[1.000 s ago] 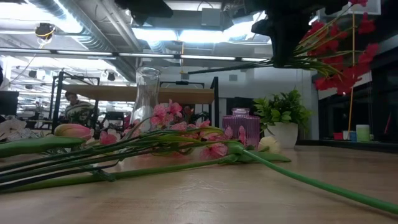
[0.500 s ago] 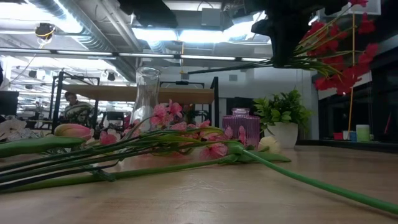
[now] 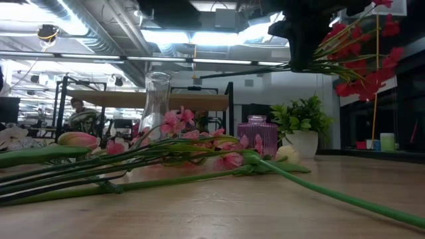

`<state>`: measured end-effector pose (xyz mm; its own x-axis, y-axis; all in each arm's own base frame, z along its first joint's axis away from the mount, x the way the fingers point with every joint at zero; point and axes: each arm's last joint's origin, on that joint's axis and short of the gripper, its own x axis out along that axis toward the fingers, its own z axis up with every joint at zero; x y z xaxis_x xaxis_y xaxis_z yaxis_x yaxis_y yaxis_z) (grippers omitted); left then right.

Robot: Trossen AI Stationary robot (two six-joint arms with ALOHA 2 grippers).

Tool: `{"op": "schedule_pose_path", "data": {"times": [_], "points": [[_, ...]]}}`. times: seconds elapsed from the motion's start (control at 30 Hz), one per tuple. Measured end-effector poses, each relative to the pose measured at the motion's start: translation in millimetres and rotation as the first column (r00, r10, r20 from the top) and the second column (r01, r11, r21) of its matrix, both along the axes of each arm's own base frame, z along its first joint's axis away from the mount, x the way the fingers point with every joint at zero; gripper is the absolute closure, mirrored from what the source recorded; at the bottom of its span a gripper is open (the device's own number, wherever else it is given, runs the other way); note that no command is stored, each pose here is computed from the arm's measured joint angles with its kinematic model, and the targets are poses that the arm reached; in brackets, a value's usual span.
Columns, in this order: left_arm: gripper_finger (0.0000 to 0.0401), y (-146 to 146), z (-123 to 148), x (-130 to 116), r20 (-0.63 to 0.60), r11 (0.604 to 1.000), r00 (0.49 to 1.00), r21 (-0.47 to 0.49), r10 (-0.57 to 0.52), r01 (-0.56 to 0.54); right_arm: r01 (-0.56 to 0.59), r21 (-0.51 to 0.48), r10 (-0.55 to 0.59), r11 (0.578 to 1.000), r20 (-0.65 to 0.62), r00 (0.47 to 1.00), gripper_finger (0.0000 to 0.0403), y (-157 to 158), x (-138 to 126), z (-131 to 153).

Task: Pick and place flowers into a vace then onto a shelf
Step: Put the red flowers into the transparent vase

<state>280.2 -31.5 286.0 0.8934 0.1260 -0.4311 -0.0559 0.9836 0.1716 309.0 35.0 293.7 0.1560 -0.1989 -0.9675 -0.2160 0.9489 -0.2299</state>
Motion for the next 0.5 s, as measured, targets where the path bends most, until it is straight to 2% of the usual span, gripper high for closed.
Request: {"op": "schedule_pose_path", "data": {"times": [0.2,0.33,0.5], "points": [[0.018,8.9,-18.0,17.1,-0.063,0.997,0.998,-0.067,0.026,-0.03,0.0,0.002,0.0,1.0,0.014,1.0,0.0399,0.2,1.3,0.1],[0.018,12.5,-12.2,31.5,-0.077,0.993,0.997,-0.115,0.003,-0.012,0.0,0.002,0.0,1.0,0.014,1.0,0.0399,0.3,1.3,0.1],[0.018,13.0,-6.3,48.6,-0.161,0.993,0.987,-0.115,-0.001,-0.018,-0.028,0.0,0.028,1.0,0.039,0.999,0.0399,0.7,4.3,0.5]]}}
